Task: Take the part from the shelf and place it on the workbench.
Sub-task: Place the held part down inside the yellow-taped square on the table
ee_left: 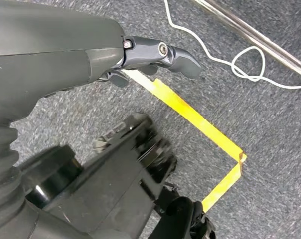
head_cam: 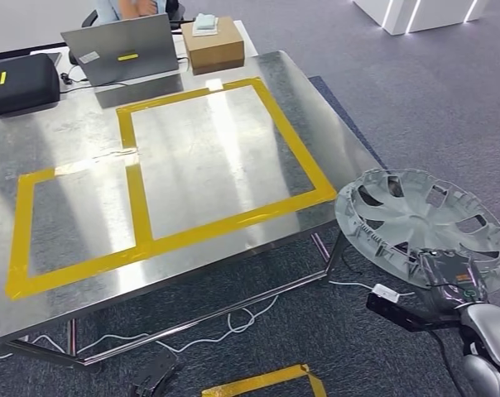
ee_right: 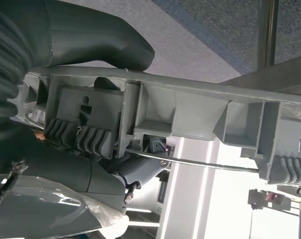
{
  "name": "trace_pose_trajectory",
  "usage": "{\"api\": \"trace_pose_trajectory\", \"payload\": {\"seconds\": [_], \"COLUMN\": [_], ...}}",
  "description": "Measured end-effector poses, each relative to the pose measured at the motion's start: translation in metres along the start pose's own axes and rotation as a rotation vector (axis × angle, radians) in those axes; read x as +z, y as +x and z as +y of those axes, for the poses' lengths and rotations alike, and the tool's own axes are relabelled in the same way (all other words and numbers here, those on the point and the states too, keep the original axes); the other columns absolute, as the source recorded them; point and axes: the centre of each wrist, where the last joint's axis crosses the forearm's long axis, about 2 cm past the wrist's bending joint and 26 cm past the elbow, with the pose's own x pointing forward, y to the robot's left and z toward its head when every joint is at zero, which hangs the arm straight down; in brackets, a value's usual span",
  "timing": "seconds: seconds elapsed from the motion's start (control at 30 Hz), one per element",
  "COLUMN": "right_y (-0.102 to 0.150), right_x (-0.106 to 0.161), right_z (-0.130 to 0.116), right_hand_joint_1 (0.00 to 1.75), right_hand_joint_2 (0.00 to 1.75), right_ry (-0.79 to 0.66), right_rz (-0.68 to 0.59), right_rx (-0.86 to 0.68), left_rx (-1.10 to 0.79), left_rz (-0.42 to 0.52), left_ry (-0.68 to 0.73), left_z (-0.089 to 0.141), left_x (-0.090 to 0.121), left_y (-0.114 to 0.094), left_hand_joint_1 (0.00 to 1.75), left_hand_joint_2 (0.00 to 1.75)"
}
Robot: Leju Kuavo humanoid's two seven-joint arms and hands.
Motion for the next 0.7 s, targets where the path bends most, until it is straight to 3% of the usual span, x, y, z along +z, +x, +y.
{"api": "trace_pose_trajectory", "payload": {"seconds": [0.7], "right_y": [-0.0025], "right_x": [0.0019], "right_z": [0.0007], "right_hand_joint_1": [1.75], "right_hand_joint_2": [1.75], "right_ry": [0.015], "right_rz": [0.003], "right_rx": [0.009], "left_rx": [-0.003], "left_rz": [0.006], "left_ry": [0.006], "left_z": [-0.0013], "left_x": [-0.0007], "left_y": [0.0013], "left_hand_joint_1": [0.0], "left_hand_joint_2": [1.75]}}
